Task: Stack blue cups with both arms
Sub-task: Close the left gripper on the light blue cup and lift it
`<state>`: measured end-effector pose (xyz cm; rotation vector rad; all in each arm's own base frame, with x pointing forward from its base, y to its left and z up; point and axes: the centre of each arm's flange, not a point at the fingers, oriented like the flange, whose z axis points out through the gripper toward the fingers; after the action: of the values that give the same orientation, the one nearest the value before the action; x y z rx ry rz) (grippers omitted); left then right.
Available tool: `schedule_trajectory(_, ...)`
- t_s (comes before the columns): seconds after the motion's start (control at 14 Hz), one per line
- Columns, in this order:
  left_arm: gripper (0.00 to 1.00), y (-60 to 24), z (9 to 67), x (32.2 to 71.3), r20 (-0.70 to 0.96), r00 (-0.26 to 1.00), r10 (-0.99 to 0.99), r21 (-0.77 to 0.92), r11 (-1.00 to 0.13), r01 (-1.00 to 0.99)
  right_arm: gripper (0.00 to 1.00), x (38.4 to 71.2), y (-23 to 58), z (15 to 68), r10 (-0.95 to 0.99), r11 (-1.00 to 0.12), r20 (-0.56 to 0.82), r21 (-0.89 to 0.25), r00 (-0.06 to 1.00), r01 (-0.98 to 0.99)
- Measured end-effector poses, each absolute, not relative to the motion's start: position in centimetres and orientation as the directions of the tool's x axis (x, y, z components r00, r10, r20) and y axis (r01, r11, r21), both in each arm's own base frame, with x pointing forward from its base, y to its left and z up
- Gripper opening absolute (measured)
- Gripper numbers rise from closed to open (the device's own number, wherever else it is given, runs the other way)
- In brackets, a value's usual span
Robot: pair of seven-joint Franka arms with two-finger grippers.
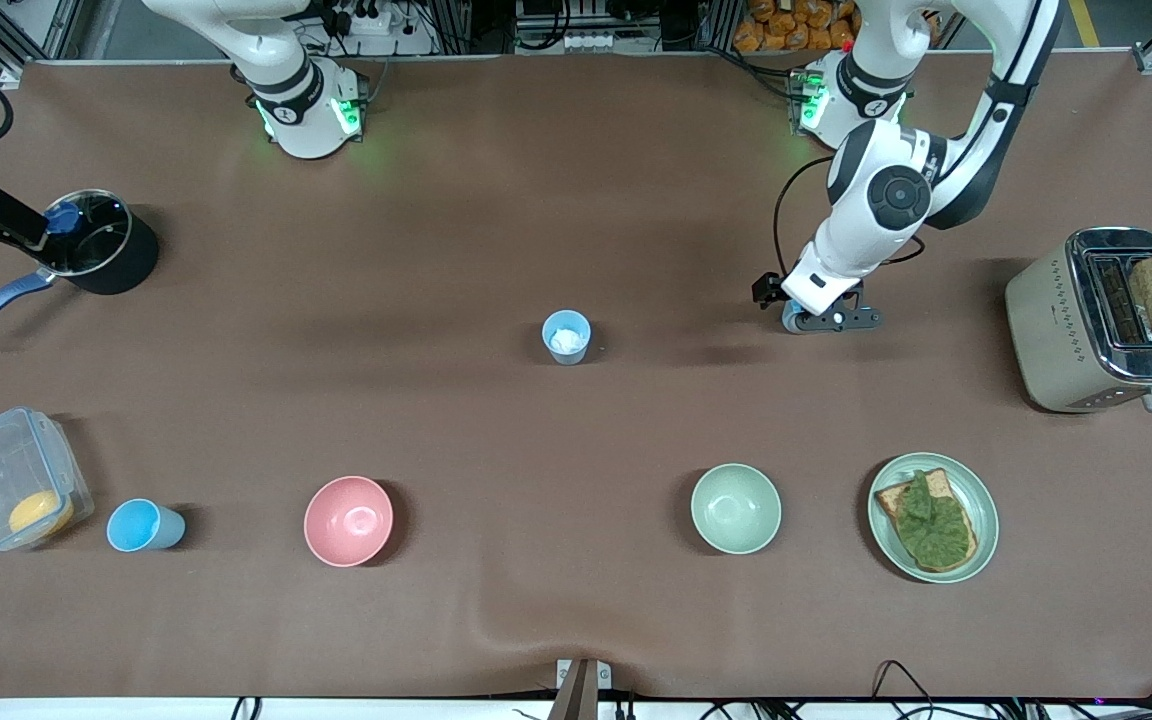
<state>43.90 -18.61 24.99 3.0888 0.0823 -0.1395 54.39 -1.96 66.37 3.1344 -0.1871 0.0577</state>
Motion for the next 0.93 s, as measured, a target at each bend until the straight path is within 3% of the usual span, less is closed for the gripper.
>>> schedule_trajectory(0.21, 0.96, -18.5, 23.5, 43.7, -0.111, 0.992, 0.053, 0.045, -0.997, 0.059, 1.00, 54.2, -1.8, 66.3, -0.116, -0.993, 0.020, 0.000, 0.993, -0.116)
schedule_trajectory(0.29, 0.89, -18.5, 23.3, 43.6, -0.116, 0.992, 0.054, 0.044, -0.997, 0.059, 1.00, 54.1, -1.8, 66.3, -0.114, -0.993, 0.016, 0.001, 0.993, -0.114)
schedule_trajectory(0.79, 0.14, -17.9, 23.6, 43.4, -0.153, 0.987, 0.052, 0.027, -0.998, 0.057, 1.00, 54.1, -1.7, 66.4, -0.110, -0.994, 0.016, 0.001, 0.994, -0.110)
schedule_trajectory(0.86, 0.04, -17.9, 24.3, 43.6, -0.150, 0.987, 0.051, 0.026, -0.998, 0.055, 1.00, 54.1, -1.8, 66.4, -0.110, -0.994, 0.016, 0.001, 0.994, -0.110)
schedule_trajectory(0.93, 0.03, -18.0, 25.4, 44.0, -0.141, 0.989, 0.050, 0.027, -0.998, 0.054, 1.00, 54.1, -1.7, 66.4, -0.110, -0.994, 0.017, 0.001, 0.994, -0.110)
